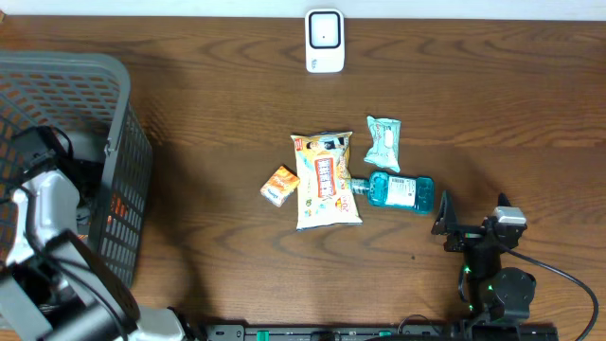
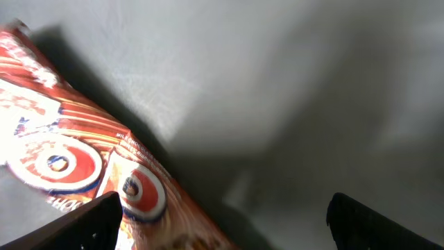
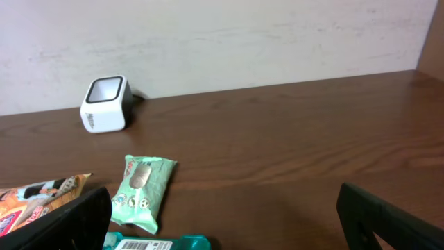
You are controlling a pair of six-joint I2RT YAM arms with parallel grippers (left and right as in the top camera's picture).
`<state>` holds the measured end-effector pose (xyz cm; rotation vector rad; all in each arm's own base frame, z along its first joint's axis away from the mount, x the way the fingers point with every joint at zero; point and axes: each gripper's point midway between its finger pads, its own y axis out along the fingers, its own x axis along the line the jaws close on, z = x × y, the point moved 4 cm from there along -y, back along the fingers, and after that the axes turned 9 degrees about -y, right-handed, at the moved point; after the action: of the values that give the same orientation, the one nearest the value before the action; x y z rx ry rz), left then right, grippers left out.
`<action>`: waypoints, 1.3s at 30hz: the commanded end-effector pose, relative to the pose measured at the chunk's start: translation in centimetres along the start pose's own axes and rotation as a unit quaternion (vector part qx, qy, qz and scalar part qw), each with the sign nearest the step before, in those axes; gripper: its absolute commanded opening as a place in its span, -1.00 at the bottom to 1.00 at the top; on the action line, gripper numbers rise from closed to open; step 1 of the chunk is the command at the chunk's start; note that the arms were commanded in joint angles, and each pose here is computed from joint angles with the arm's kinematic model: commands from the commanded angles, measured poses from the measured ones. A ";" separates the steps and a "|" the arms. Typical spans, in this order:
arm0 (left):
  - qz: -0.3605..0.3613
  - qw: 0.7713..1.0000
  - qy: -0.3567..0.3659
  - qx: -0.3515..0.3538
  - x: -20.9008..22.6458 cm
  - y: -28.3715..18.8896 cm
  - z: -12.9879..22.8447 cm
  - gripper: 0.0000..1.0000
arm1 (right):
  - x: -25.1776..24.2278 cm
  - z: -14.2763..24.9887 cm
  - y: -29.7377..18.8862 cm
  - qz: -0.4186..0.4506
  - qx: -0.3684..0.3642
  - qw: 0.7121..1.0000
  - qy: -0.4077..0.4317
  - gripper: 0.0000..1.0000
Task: Scan the item barcode
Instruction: 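Reach the left gripper into the basket and grasp the red TOP bar, then carry the red TOP bar out and drop it left of the snack bag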
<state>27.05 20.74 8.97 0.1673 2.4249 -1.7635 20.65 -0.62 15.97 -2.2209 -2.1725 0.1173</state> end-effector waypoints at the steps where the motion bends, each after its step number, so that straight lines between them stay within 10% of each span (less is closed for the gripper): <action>1: 0.041 0.999 0.012 -0.016 -0.7 -2.7 -0.6 0.91 | 0.1 0.0 0.0 -0.001 0.000 1.000 -0.004 0.99; 25: -0.117 0.982 -0.137 -0.058 5.1 2.5 0.8 0.90 | 0.1 0.0 0.0 -0.001 0.000 1.000 -0.004 0.99; 29: -0.146 0.980 -0.128 -0.040 5.8 4.3 1.8 0.45 | 0.1 0.0 0.0 -0.001 0.000 1.000 -0.004 0.99; 34: -0.177 0.977 -0.119 0.016 6.8 6.7 4.0 -0.83 | 0.1 0.0 0.0 -0.001 0.000 1.000 -0.004 0.99; 39: -0.126 0.987 -0.089 0.050 4.4 5.8 3.7 -0.86 | 0.1 0.0 0.0 -0.001 0.000 1.000 -0.004 0.98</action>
<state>24.51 22.18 5.52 -0.3357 2.4230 -1.5607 20.65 -0.61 15.97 -2.2204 -2.1729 0.1172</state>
